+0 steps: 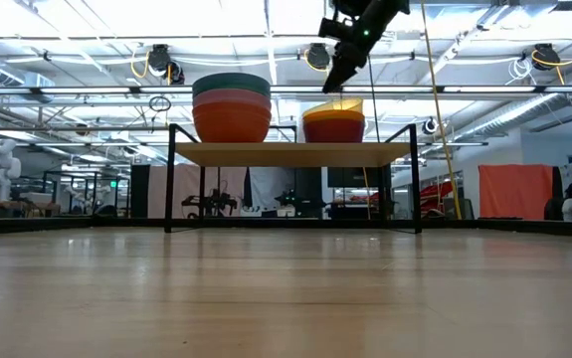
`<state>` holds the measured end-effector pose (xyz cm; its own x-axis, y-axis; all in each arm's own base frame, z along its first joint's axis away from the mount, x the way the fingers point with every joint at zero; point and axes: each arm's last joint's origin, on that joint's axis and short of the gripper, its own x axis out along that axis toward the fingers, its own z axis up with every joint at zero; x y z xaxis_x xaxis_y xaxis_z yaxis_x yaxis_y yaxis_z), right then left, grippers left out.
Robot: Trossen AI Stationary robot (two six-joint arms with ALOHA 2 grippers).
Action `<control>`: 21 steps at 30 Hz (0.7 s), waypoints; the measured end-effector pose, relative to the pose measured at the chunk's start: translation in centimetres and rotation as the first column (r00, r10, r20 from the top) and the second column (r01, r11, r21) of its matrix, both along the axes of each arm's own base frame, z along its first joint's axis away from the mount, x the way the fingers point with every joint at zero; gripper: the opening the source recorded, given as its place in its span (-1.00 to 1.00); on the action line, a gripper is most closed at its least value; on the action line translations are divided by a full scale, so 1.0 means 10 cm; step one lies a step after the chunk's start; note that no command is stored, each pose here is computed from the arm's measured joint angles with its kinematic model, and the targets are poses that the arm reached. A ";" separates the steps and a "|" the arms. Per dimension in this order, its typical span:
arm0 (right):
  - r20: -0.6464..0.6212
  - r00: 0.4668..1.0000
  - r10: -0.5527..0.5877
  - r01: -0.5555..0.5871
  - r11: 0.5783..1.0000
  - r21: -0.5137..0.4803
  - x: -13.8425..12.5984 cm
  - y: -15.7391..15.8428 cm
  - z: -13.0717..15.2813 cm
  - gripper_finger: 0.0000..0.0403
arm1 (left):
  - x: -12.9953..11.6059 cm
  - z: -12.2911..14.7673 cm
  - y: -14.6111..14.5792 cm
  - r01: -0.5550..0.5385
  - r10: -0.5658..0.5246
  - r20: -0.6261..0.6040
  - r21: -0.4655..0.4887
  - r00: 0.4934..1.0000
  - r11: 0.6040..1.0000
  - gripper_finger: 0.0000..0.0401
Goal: Place and stack bowls onto a shelf
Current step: Stack the yellow bowl on top of the orange bowl on the shelf, then return to Home Position
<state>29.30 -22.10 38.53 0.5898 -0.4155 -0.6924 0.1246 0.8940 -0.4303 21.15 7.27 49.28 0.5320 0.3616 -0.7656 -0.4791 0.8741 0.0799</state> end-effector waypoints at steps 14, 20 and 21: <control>-0.097 0.995 0.012 -0.027 0.988 -0.150 0.06 -0.08 -0.32 -0.96 | 0.00 0.00 0.00 -0.002 0.002 0.000 -0.002 1.000 1.000 -0.64; -0.090 0.995 0.031 -0.046 0.983 -0.176 0.03 -0.05 -0.25 -0.99 | 0.00 0.00 0.00 0.001 -0.001 -0.001 0.000 1.000 1.000 -0.64; -0.077 0.996 0.033 -0.047 0.980 -0.192 0.01 -0.04 -0.20 -1.00 | 0.00 0.00 0.00 0.007 -0.007 -0.004 0.005 1.000 1.000 -0.64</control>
